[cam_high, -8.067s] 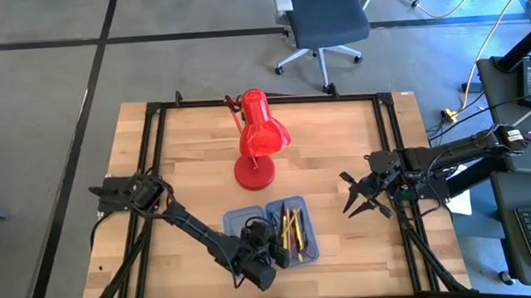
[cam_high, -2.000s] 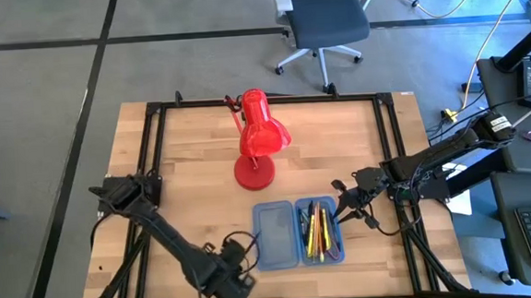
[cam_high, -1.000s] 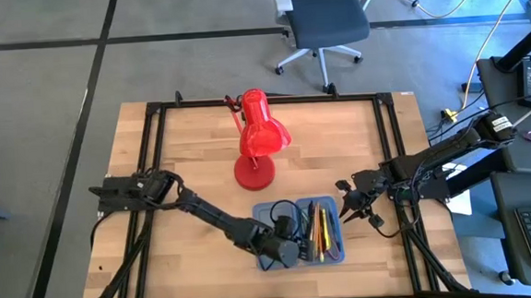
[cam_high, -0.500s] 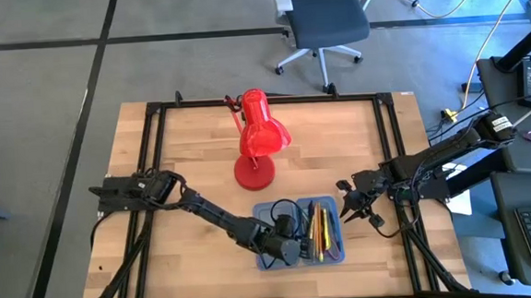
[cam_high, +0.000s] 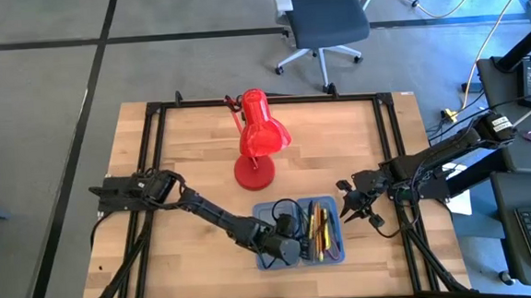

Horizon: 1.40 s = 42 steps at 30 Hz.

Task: Pick & place school supplies into a supply box
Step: Close the blue supply box

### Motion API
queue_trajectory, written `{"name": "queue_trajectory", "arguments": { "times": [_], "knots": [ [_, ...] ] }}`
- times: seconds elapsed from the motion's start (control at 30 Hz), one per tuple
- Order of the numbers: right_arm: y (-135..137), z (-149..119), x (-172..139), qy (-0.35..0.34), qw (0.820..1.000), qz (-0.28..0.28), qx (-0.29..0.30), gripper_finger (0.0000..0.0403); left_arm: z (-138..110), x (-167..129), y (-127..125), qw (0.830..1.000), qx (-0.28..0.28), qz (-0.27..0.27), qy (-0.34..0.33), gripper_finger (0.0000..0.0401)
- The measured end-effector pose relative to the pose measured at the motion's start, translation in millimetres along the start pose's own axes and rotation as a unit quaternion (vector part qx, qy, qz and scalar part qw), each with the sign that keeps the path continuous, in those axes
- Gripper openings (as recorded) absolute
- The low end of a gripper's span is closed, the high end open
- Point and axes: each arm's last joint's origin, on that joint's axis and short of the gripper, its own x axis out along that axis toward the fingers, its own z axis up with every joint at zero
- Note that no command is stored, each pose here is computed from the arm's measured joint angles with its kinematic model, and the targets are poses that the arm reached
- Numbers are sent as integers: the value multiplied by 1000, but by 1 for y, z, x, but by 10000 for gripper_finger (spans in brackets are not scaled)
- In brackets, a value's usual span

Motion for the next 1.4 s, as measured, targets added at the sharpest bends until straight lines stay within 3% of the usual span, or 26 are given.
{"name": "queue_trajectory", "arguments": {
  "times": [0.17, 0.23, 0.33, 0.47, 0.6, 0.73, 0.87, 1.07, 1.17, 1.4],
  "knots": [
    [0, 0, 0, -1, 1000, 0, 4, 97, 10, -24, -18, 996, 88, -16, -2, 123],
    [0, 0, 0, -2, 1000, 0, 15, 97, 15, -40, -22, 993, 121, 7, 6, 128],
    [0, 0, 0, -2, 999, 0, 36, 97, 16, -64, -17, 990, 123, 70, 10, 132],
    [0, 0, 0, -1, 999, 0, 53, 97, 1, -94, -10, 980, 152, 126, 30, 131],
    [0, 1, 0, -5, 999, 0, 51, 97, -29, -106, -14, 962, 255, 76, 62, 128],
    [0, 3, 0, -14, 999, 0, 51, 97, -52, -105, -17, 956, 292, 26, 26, 130],
    [-1, 5, 0, -28, 996, -12, 84, 97, -67, -92, -12, 960, 281, 6, -9, 131],
    [-3, 6, 0, -34, 992, -42, 114, 97, -104, -75, 3, 952, 298, -33, 69, 128],
    [-3, 7, 0, -41, 990, -48, 125, 97, -111, -68, 12, 957, 277, -22, 81, 128],
    [-3, 8, 0, -49, 987, -47, 145, 97, -113, -56, 35, 961, 249, 56, 103, 131]
  ]
}}
